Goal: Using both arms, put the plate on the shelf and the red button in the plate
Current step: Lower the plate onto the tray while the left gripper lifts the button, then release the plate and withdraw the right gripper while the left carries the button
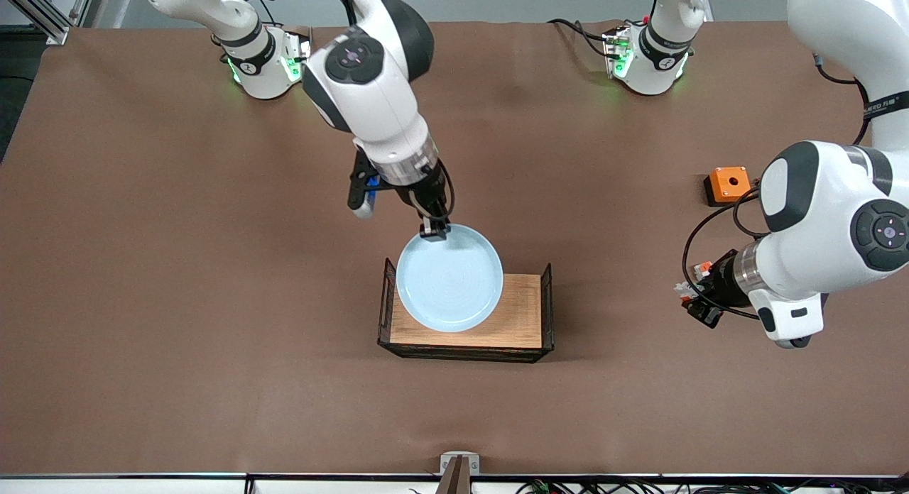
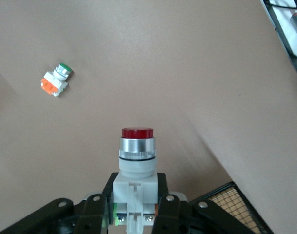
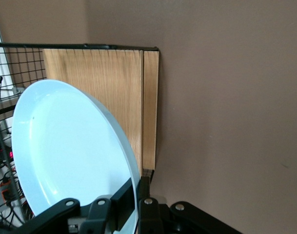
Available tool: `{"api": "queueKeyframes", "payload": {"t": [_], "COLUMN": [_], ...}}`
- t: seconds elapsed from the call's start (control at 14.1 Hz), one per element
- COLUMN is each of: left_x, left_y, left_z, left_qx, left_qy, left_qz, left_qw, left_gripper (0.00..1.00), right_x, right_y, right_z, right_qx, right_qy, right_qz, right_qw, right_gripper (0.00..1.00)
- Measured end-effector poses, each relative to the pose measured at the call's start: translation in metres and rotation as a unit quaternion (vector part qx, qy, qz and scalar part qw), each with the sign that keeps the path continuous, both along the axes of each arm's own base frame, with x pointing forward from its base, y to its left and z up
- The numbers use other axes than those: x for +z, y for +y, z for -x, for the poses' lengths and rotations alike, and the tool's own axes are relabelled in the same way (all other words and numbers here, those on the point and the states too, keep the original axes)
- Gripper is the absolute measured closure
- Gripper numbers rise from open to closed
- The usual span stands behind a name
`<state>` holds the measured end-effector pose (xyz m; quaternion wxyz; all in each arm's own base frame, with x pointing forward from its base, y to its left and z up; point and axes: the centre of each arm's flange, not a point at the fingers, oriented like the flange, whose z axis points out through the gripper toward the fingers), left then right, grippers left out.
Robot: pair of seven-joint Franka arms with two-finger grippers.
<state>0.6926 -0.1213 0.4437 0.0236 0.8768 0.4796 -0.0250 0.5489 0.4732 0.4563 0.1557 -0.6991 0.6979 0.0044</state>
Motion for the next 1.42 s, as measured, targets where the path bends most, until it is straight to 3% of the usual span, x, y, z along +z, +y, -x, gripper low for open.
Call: {"api": "queueKeyframes", "payload": {"t": [0.5, 0.92, 1.2, 1.42], "left_x": [0.033, 0.047, 0.050, 0.050], "left_y": [-0.057, -0.116, -0.166, -0.191], "left_z": [0.001, 0.006, 0.022, 0.031], "left_qx": [0.120, 0.220, 0.259, 0.286], "left_qy": [-0.035, -0.078, -0.083, -0.090], "left_qz": [0.024, 0.063, 0.081, 0.077], "left_qw": [0.992, 0.970, 0.959, 0.951], "left_gripper": [0.66, 0.66, 0.66, 0.66], "right_x": [-0.051, -0.074, -0.087, -0.092], "right_y": [0.019, 0.019, 0.020, 0.016], "right_z": [-0.010, -0.013, -0.013, -0.017], "right_qx": [0.007, 0.008, 0.008, 0.004], "right_qy": [-0.006, 0.004, 0.010, 0.012], "right_qz": [0.011, 0.022, 0.028, 0.033], "right_qw": [1.000, 1.000, 1.000, 0.999], "right_gripper": [0.93, 0.93, 0.92, 0.83]}}
